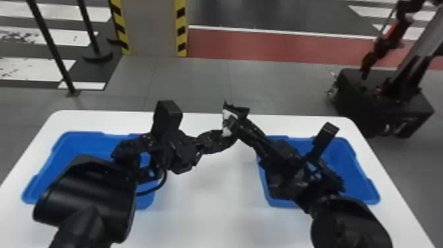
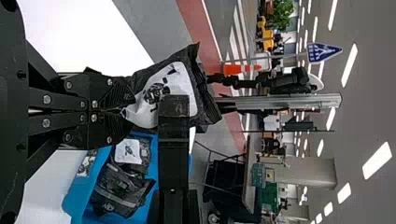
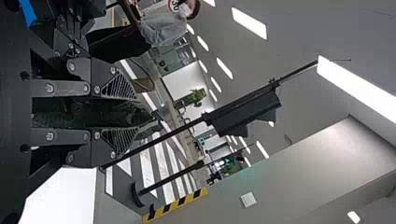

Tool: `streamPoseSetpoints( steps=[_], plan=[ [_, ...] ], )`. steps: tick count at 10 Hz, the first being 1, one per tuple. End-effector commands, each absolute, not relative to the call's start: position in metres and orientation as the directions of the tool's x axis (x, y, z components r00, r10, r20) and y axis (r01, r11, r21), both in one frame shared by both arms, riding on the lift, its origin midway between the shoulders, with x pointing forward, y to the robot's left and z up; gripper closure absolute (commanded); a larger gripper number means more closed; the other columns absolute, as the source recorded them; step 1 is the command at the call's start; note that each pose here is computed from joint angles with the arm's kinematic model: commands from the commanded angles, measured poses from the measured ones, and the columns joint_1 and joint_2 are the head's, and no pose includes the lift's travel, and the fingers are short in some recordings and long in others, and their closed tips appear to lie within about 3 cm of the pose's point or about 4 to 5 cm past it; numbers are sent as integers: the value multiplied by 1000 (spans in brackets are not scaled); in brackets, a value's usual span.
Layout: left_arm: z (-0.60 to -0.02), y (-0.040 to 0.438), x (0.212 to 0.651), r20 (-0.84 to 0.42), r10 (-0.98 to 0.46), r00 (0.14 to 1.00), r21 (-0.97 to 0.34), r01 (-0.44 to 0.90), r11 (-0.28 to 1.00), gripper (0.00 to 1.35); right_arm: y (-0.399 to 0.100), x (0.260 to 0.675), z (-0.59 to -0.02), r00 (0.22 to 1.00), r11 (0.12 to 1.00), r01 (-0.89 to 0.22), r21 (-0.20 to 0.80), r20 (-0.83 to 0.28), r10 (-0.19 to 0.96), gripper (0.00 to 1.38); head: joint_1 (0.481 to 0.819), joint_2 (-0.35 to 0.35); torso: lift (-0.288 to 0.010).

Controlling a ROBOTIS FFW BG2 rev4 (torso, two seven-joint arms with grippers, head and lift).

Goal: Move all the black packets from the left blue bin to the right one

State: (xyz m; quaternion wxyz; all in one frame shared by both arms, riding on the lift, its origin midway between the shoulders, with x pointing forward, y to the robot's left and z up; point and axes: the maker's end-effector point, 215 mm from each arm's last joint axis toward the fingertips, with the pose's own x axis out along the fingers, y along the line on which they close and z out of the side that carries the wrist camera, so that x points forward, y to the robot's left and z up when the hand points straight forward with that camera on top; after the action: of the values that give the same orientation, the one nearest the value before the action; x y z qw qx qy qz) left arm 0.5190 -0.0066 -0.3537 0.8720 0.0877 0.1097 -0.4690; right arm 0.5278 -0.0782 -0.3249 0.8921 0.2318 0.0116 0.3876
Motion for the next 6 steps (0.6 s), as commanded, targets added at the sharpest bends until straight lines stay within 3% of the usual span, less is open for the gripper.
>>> streamPoseSetpoints(
  steps=[1, 2, 3, 4, 6],
  plan=[
    [-355, -8, 518, -275, -800, 533, 41, 838, 544, 1205, -79, 528, -322, 701, 596, -688, 414, 168, 693, 1277, 695, -88, -110],
    [-363, -5, 517, -285, -796, 534, 10, 832, 555, 967, -80, 529, -322, 703, 598, -687, 412, 171, 690, 1277, 695, -90, -110],
    [-375, 3, 516, -309, -780, 544, -12, 818, 576, 446, -83, 529, -319, 706, 598, -686, 414, 183, 684, 1277, 695, -91, -110],
    [-390, 20, 516, -340, -754, 562, -25, 796, 605, 68, -94, 533, -316, 720, 613, -677, 407, 194, 666, 1277, 695, -88, -110],
    [-408, 67, 512, -330, -709, 623, -61, 736, 674, 165, -140, 538, -320, 769, 682, -631, 370, 178, 615, 1279, 695, -80, -110]
  ],
)
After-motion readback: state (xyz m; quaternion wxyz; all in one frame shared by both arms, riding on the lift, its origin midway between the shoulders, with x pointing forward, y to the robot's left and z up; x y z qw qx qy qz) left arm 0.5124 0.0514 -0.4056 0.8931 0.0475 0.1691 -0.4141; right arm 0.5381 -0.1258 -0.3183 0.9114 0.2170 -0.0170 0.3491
